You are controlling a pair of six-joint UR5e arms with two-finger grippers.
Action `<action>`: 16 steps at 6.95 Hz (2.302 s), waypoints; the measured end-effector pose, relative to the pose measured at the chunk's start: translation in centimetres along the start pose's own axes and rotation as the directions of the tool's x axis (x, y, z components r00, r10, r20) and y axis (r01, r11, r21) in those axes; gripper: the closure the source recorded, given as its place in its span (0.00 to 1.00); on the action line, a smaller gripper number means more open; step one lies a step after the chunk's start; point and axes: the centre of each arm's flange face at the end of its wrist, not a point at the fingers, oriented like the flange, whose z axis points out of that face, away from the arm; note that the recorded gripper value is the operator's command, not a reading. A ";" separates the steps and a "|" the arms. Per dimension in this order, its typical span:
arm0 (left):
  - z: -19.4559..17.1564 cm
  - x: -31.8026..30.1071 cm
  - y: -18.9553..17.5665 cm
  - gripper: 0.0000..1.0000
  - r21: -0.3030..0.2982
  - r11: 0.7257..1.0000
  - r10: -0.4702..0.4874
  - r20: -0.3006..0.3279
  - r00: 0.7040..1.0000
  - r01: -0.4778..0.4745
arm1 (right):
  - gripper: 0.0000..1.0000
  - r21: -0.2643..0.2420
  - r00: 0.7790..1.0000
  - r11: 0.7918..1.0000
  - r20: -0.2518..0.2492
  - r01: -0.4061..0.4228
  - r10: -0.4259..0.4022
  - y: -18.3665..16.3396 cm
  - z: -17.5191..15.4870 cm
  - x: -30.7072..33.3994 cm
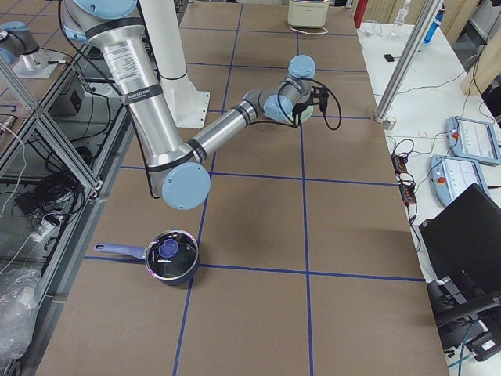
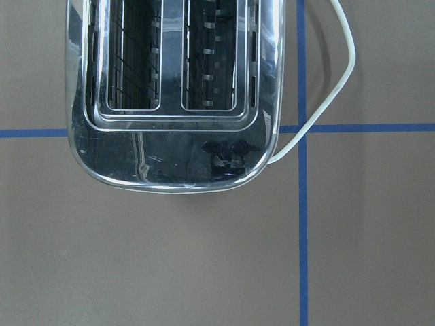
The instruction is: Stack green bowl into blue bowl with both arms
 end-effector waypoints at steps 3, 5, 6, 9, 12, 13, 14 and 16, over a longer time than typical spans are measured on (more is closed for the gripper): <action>0.0 0.2 0.1 0.01 0.000 1.000 -0.002 -0.001 1.000 0.002 | 1.00 0.033 0.996 0.999 -0.087 -0.019 0.021 7.4 6.7 -14.3; 0.1 0.1 0.1 0.01 -0.002 1.000 -0.003 -0.001 1.000 0.003 | 1.00 0.039 0.986 0.999 -0.167 0.006 0.001 10.5 11.9 -16.4; 0.1 0.2 0.1 0.01 -0.002 1.000 -0.002 -0.001 1.000 0.002 | 1.00 0.034 0.982 0.999 -0.190 0.010 -0.003 10.7 13.4 -16.5; 0.1 0.2 0.1 0.01 -0.002 1.000 -0.002 -0.001 1.000 0.002 | 1.00 0.032 0.981 0.999 -0.194 0.019 -0.013 10.0 17.0 -15.6; 0.2 0.2 0.1 0.01 -0.004 1.000 -0.002 -0.001 1.000 0.002 | 1.00 0.027 0.981 0.999 -0.192 0.021 -0.015 9.8 17.9 -15.0; 0.2 0.1 0.1 0.01 -0.004 1.000 -0.002 -0.001 1.000 0.002 | 1.00 0.024 0.981 0.999 -0.191 0.021 -0.016 9.9 17.9 -14.9; 0.3 0.1 0.1 0.01 -0.005 1.000 -0.003 -0.001 1.000 0.003 | 1.00 0.020 0.982 1.000 -0.186 0.022 -0.018 10.1 17.6 -14.9; 0.3 0.1 0.1 0.01 -0.004 1.000 -0.003 -0.001 1.000 0.003 | 1.00 0.017 0.984 1.000 -0.180 0.023 -0.019 10.4 16.9 -14.6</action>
